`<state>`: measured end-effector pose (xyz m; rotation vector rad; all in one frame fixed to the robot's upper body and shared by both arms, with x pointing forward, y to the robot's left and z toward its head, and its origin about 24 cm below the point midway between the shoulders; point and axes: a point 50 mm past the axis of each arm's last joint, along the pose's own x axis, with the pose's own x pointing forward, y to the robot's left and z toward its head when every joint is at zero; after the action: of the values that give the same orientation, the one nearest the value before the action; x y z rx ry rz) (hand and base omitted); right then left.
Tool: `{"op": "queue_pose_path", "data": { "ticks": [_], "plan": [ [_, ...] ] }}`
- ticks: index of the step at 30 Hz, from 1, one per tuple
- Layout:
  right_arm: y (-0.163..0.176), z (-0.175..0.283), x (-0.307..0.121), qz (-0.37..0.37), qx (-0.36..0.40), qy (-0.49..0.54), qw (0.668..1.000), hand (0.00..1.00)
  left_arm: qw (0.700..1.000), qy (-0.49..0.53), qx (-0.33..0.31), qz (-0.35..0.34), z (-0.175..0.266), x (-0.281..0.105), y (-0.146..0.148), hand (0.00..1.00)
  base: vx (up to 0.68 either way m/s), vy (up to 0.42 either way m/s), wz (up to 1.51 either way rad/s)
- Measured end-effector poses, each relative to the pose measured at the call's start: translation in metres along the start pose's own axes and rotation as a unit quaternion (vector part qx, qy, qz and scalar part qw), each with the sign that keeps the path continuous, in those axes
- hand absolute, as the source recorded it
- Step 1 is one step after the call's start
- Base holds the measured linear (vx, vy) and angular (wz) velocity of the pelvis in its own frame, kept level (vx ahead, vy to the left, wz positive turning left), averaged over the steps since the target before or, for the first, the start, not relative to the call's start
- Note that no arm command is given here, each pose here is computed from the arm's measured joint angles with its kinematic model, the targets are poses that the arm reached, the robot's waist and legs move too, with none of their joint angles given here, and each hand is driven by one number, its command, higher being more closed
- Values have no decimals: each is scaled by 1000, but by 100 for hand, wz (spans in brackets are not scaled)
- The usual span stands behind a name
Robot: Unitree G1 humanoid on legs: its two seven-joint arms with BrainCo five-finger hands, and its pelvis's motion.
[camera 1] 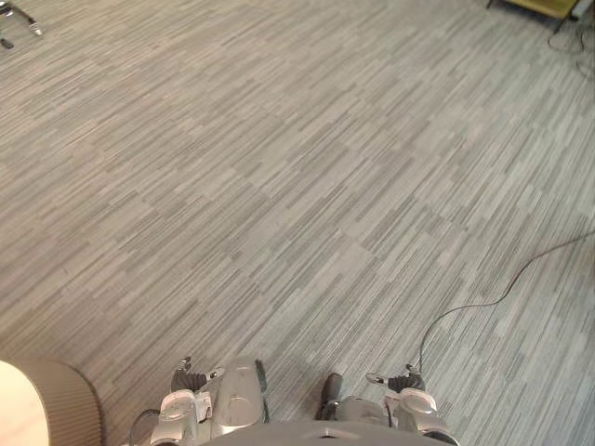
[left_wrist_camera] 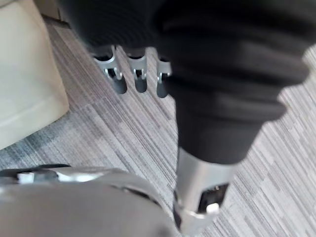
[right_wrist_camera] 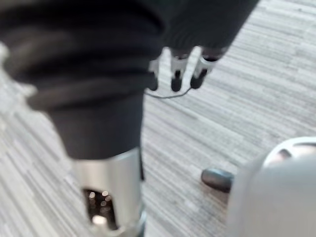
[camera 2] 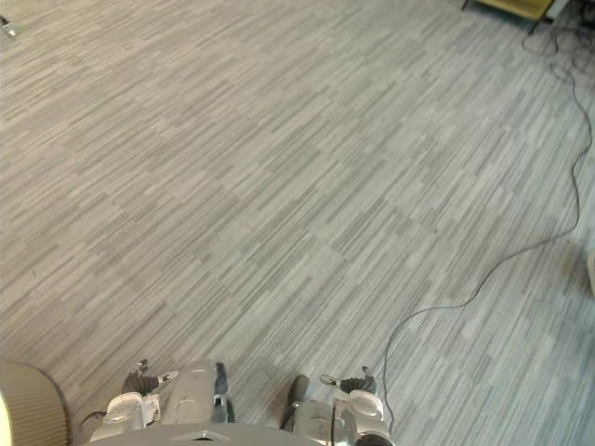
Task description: Pick up cushions and gather them together orderly.
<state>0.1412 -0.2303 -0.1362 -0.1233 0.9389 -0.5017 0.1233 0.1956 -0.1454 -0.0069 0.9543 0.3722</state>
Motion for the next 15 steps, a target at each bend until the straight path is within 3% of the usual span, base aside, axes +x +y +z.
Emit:
{"op": "queue_pose_path", "data": {
  "ticks": [5, 15],
  "plan": [
    [5, -3, -2, 4, 7, 6, 1000, 0, 1000, 21, 5, 3, -14, -4, 2, 0, 392, 242, -58],
    [19, -15, -9, 20, 20, 25, 999, 0, 999, 33, 6, 26, -22, -4, 18, 0, 314, 128, -29]
  ]
}}
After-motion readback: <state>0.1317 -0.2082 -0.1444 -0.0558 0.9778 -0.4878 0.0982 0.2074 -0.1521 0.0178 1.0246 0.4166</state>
